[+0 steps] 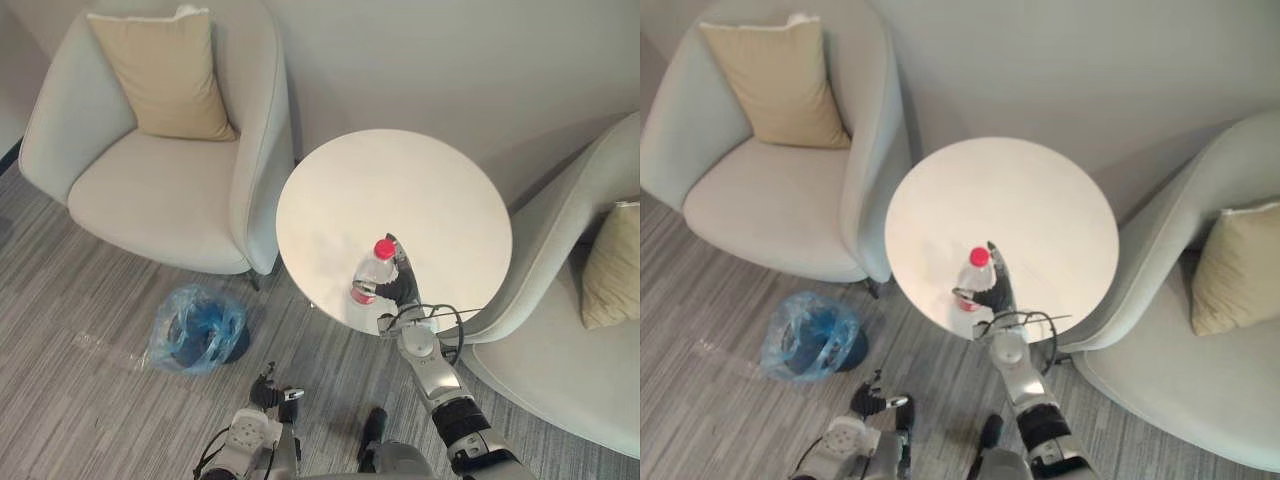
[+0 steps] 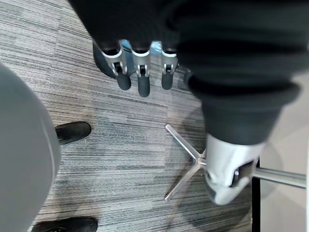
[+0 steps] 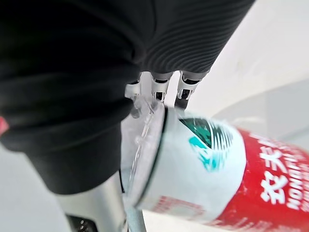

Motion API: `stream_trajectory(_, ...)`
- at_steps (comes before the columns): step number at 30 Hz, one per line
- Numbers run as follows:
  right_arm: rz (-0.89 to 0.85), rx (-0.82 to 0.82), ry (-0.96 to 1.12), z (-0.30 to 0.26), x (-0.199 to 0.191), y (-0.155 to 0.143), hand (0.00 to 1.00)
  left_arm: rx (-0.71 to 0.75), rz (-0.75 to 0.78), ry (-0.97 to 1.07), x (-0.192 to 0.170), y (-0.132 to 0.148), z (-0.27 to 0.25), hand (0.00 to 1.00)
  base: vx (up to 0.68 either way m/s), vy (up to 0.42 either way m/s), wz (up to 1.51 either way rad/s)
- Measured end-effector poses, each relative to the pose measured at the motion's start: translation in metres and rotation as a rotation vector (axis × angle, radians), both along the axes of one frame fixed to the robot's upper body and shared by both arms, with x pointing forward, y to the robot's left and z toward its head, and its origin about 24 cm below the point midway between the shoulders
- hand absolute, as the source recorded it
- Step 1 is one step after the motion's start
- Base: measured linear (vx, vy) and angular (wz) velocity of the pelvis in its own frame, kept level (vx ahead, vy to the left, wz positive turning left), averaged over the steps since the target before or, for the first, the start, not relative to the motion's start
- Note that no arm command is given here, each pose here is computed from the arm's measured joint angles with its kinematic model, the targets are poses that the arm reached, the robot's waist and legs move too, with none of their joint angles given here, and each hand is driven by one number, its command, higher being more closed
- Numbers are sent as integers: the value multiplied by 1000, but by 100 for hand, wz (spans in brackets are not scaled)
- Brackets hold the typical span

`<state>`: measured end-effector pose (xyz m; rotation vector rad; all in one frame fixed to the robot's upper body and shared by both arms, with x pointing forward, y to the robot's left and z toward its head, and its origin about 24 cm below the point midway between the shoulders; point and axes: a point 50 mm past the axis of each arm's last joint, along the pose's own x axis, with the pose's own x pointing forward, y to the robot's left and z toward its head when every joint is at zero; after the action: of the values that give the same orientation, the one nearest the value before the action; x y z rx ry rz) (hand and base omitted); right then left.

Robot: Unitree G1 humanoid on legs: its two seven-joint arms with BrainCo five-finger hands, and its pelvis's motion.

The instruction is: Gather rubbish on tea table into small bin, then transfer packed bag to large trash can.

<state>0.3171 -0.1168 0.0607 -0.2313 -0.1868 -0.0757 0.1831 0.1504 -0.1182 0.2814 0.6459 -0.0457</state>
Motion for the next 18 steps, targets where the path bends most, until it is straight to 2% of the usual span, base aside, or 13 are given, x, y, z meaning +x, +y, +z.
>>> stream_trajectory(12, -51, 96, -42, 18, 13, 0, 100, -9, 42, -48, 9, 4, 7, 0, 4, 2, 2)
stream_trajectory(18, -55, 124, -51, 8, -14, -7, 100, -8, 39, -44, 9, 4, 7, 0, -10, 3, -5)
